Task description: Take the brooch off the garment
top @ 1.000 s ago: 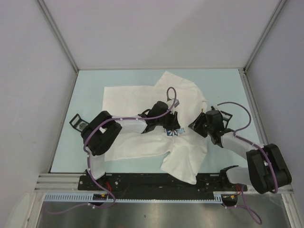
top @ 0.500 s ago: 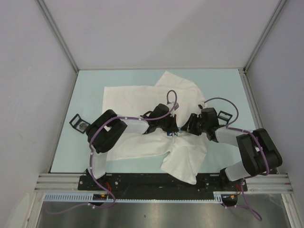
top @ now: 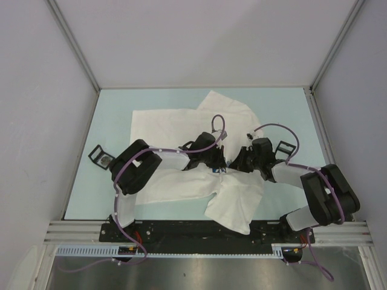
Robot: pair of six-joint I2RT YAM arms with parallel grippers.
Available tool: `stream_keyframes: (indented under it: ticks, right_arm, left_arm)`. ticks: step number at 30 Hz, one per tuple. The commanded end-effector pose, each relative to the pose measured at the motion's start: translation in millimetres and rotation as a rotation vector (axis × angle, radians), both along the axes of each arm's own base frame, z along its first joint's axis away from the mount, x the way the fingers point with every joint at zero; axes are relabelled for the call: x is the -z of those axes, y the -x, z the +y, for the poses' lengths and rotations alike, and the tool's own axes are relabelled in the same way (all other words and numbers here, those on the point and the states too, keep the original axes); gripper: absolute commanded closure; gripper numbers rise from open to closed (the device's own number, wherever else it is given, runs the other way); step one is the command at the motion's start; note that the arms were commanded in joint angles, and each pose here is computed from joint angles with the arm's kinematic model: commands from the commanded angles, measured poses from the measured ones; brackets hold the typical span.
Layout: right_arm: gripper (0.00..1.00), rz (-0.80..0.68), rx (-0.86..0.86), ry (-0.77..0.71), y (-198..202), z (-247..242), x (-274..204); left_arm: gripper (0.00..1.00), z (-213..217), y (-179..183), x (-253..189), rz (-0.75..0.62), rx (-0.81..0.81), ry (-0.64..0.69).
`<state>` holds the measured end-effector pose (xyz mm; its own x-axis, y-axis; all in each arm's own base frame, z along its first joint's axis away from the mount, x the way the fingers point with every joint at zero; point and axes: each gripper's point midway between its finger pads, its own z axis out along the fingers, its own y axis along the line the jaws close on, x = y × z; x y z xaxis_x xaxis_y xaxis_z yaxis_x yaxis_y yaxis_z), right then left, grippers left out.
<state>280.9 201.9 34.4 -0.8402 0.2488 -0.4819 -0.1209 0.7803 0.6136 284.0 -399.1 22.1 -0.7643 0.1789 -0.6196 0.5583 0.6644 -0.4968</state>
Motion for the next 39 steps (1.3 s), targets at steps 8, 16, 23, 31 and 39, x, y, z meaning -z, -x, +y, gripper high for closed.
stream_keyframes:
  ticks: [8,16,23,31,39]
  right_arm:
    - [1.00,-0.176,0.189,0.292,-9,-29,-27]
    - [1.00,-0.197,0.138,0.438,1,-20,-23]
    - [0.91,-0.224,0.075,0.590,-2,1,-18]
    - [0.74,-0.312,-0.032,0.694,-3,40,-11]
    - [0.62,-0.338,-0.051,0.638,-3,54,-31]
  left_arm:
    - [0.56,13,-18,-39,-0.038,-0.083,0.098]
    - [0.44,20,-11,-58,0.002,-0.053,0.178]
    - [0.42,24,-9,-57,0.084,-0.054,0.252]
    - [0.37,44,-20,-55,0.088,-0.132,0.299]
    - [0.37,32,-12,-58,0.098,-0.050,0.348]
